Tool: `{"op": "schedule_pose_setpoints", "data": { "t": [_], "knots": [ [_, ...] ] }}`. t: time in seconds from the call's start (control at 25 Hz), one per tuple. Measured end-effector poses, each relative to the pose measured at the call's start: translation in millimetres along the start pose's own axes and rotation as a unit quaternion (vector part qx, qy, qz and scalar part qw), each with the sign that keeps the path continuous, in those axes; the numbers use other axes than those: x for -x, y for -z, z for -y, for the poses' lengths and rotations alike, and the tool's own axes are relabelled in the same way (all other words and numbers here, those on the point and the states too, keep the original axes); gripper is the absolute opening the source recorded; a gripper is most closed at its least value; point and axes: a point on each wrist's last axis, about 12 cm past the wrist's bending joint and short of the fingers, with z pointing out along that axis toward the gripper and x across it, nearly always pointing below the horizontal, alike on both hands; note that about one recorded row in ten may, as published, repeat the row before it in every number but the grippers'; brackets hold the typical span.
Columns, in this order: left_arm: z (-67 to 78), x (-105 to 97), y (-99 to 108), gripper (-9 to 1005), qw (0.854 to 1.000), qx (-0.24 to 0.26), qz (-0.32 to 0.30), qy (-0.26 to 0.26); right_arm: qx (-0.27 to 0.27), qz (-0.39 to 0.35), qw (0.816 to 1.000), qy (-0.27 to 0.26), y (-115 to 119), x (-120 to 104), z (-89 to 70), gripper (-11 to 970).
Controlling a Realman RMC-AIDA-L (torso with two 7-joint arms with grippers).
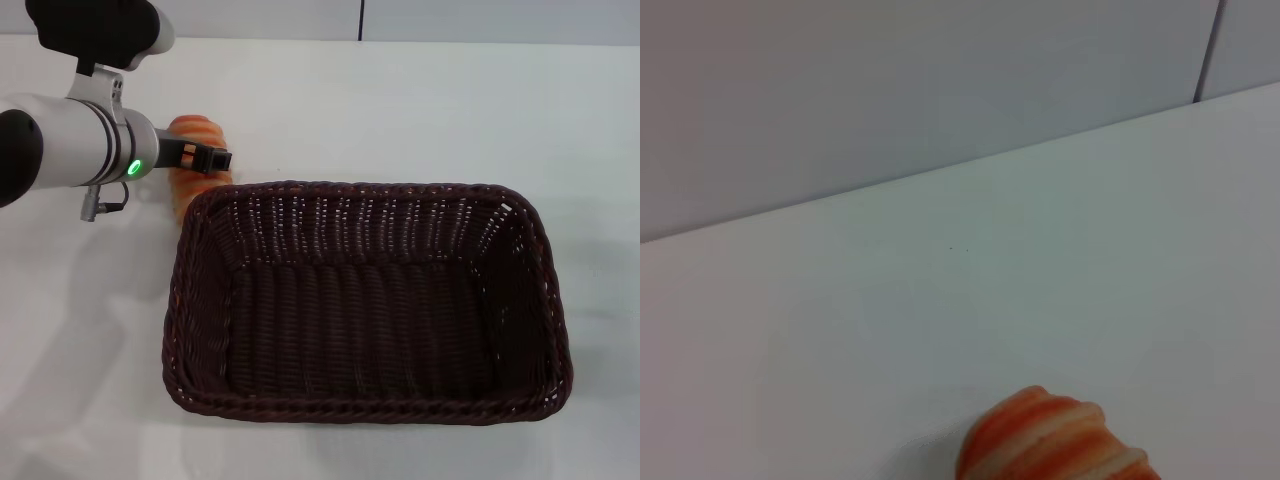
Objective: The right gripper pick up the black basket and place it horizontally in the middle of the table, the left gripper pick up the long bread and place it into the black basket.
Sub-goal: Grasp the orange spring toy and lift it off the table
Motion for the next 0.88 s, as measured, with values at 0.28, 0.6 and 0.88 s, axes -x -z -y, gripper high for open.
{"op": "schedule_pose_setpoints", "data": {
  "t": [0.28,0.6,0.88],
  "knots": [
    [-0.5,-3.0,-4.5,713,1.0,0.002,-0.013,0.001,0.001,0.0,1.0,0.001,0.4,-0.1,0.1,824],
    [1.2,-0.2,-4.2,710,0.998,0.003,-0.052,-0.024,-0.001,0.001,1.0,0.001,0.5,0.0,0.7,824],
    [8.0,10.9,11.3,577,0.997,-0.009,-0.016,-0.079,-0.004,0.001,1.0,0.002,1.8,-0.8,2.2,825]
  ]
}}
